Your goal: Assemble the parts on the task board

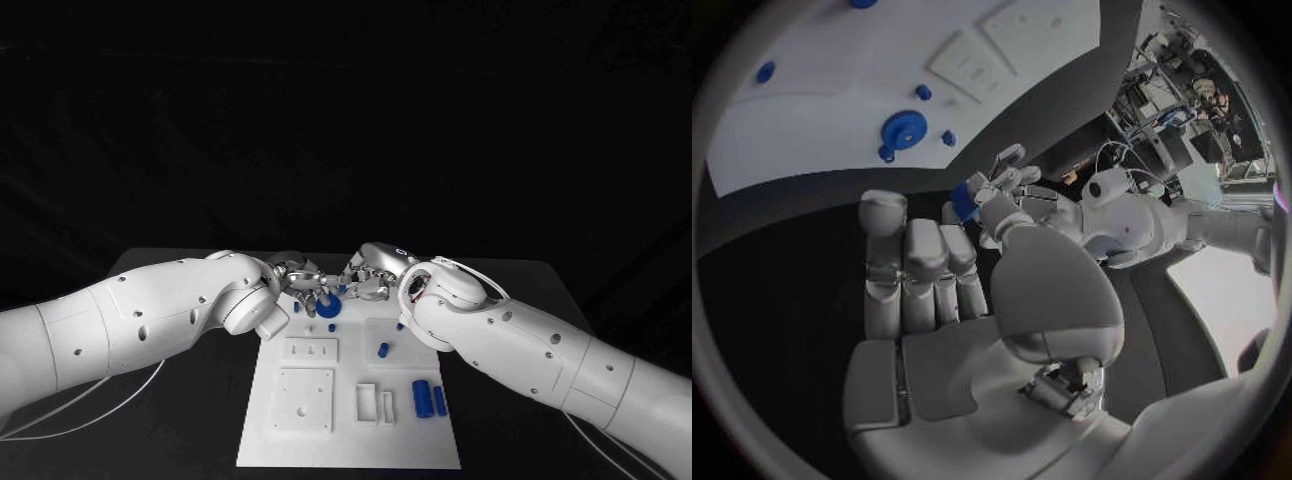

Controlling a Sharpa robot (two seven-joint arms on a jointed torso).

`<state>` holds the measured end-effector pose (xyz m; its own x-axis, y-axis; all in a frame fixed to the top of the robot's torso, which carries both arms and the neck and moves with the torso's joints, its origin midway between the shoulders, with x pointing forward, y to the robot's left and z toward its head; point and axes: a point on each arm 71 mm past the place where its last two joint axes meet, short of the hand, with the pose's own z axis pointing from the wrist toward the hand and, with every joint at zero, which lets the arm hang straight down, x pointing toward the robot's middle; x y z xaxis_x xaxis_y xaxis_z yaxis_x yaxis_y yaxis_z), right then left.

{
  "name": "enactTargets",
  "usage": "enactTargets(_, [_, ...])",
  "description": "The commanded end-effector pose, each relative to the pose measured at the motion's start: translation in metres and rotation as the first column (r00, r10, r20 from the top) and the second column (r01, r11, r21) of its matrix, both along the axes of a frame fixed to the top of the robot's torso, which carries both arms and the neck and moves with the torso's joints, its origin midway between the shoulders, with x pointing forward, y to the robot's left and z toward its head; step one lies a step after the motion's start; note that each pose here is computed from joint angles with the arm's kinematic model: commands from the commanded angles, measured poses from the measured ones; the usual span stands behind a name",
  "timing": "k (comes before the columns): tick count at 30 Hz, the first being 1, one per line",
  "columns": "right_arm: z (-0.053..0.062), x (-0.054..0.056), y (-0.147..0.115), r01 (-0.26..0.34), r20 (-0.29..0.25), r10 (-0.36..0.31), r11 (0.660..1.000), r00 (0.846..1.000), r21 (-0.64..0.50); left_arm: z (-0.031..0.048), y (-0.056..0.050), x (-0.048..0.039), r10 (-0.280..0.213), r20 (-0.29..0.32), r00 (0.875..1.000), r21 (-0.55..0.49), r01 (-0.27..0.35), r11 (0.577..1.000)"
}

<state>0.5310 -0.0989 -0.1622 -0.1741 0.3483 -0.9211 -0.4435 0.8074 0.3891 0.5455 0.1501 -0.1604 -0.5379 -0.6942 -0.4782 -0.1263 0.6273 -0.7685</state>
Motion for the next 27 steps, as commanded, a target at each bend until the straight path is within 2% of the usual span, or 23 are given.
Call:
enactTargets(1, [-0.0008,-0.0012,0.0025,-0.012,-0.007,0.012,1.0,1.0,-0.02,0.0002,-0.0006,0.0003,0.006,0.0,1.0,0.01,-0.006,1.0])
enactTargets(11, [-0.0029,-0.003,0.0056,-0.024,-0.017,0.023,0.999,1.0,-0.029,0.0002,0.0005,0.001,0.011,0.001,1.0,0.012,-0.011,1.0])
enactTargets(27, [-0.0041,-0.0029,0.0078,-0.023,-0.018,0.023,0.999,1.0,-0.029,-0.0025,-0.004,-0.0025,-0.037,-0.035,0.999,0.038,0.038,0.999])
